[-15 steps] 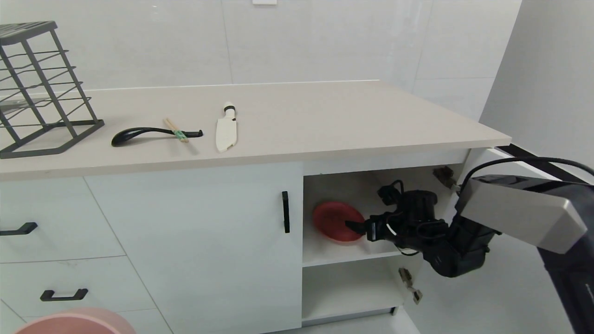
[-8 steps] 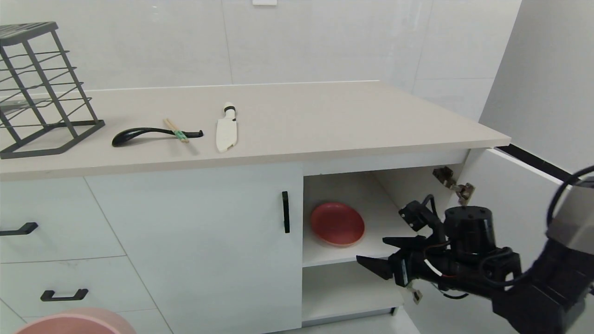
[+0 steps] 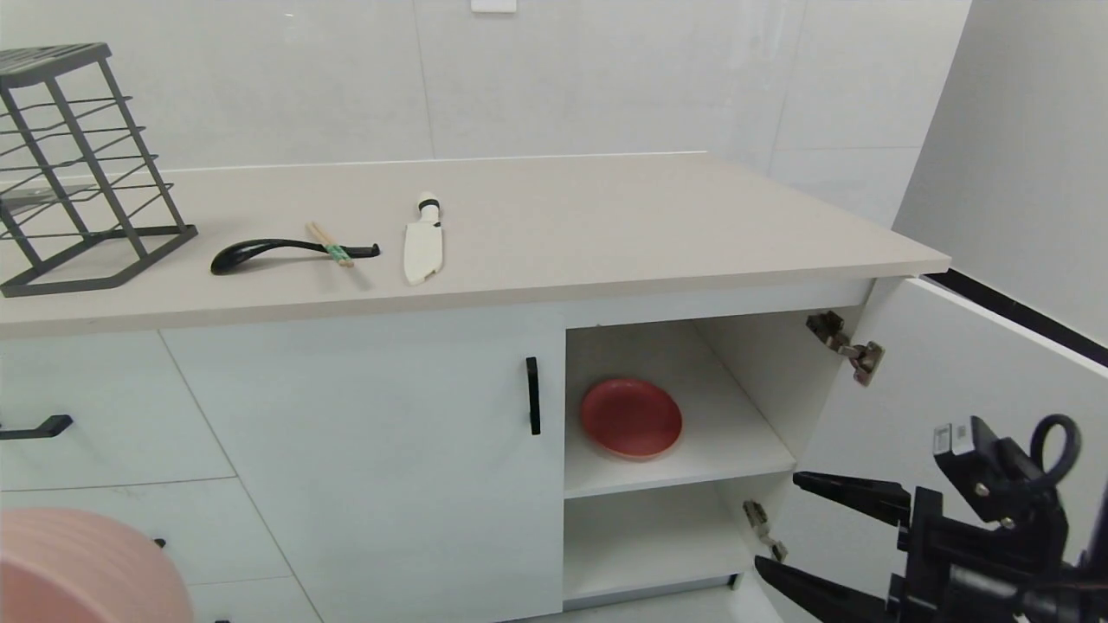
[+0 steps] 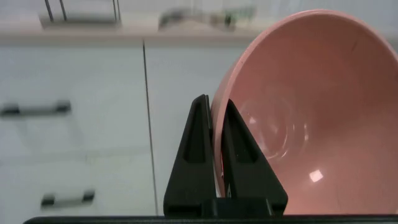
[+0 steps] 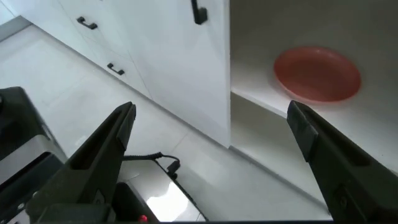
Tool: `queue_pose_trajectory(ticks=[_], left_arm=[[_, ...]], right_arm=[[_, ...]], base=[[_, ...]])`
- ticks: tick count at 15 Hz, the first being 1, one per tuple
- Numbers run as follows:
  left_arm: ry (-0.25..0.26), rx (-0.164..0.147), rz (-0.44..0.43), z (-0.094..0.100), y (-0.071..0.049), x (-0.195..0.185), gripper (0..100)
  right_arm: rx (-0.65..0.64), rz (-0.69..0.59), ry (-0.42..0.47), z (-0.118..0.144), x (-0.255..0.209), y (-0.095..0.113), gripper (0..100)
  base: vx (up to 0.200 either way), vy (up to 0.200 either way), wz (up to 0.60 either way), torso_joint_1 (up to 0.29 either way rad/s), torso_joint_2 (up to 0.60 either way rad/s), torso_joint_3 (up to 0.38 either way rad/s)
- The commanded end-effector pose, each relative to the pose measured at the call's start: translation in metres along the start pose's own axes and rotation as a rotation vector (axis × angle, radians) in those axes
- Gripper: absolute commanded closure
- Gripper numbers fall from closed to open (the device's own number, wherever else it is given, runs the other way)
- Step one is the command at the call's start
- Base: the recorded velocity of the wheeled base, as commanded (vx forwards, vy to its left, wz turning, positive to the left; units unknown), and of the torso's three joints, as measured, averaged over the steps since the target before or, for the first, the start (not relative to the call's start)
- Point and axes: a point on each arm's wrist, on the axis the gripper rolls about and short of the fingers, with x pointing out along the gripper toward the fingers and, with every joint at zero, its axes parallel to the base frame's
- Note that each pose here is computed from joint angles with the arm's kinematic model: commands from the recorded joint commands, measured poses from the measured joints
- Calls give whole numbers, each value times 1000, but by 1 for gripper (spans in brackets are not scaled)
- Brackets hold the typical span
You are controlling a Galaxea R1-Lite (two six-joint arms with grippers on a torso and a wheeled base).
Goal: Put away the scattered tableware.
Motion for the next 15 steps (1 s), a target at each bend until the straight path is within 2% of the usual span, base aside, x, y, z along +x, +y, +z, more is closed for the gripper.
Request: queue_pose_trajectory(ticks=[1,2,3,5,6,7,8,9,10,11,12,13,15], left_arm=[[28,45,-85,51,-2,40,100],[127,56,-128,37,-1,47,100],[186,51,-188,33,-2,55,100],[236,53,-261,36,-2,70,100],[293,139,-313,33,-2,86,100],[353,238,-380,25,-3,101,100],[372,270,-409,22,-4,105,100],[456,368,-514,7,-12,125,100],[494,394,-533,1,-16,131,100],[550,416,-587,-7,-31,142,100],[569,419,-597,-11,-40,149,100],[565,398,-594,-12,-52,160,100],[569,401,-587,-10,-62,177,100]], right_arm=[[-43,21,-66,4,-17,10,0],[-58,26,-82,6,-19,11,0],[-69,26,-110,8,-25,13,0],[-87,27,-162,14,-36,17,0],[-85,23,-152,15,-41,19,0],[-76,-14,-133,17,-39,18,0],[-72,-32,-128,18,-38,17,0],[-71,-48,-130,27,-35,16,0],[-73,-48,-134,31,-33,16,0],[-72,-43,-124,33,-31,16,0],[-70,-43,-117,33,-29,16,0],[-68,-31,-98,31,-26,17,0],[-67,-2,-75,30,-19,19,0]], base=[[0,0,0,0,0,0],[0,0,0,0,0,0],[0,0,0,0,0,0],[0,0,0,0,0,0],[0,0,0,0,0,0],[0,0,0,0,0,0],[0,0,0,0,0,0],[0,0,0,0,0,0],[0,0,0,0,0,0],[0,0,0,0,0,0],[0,0,0,0,0,0],[0,0,0,0,0,0],[0,0,0,0,0,0]])
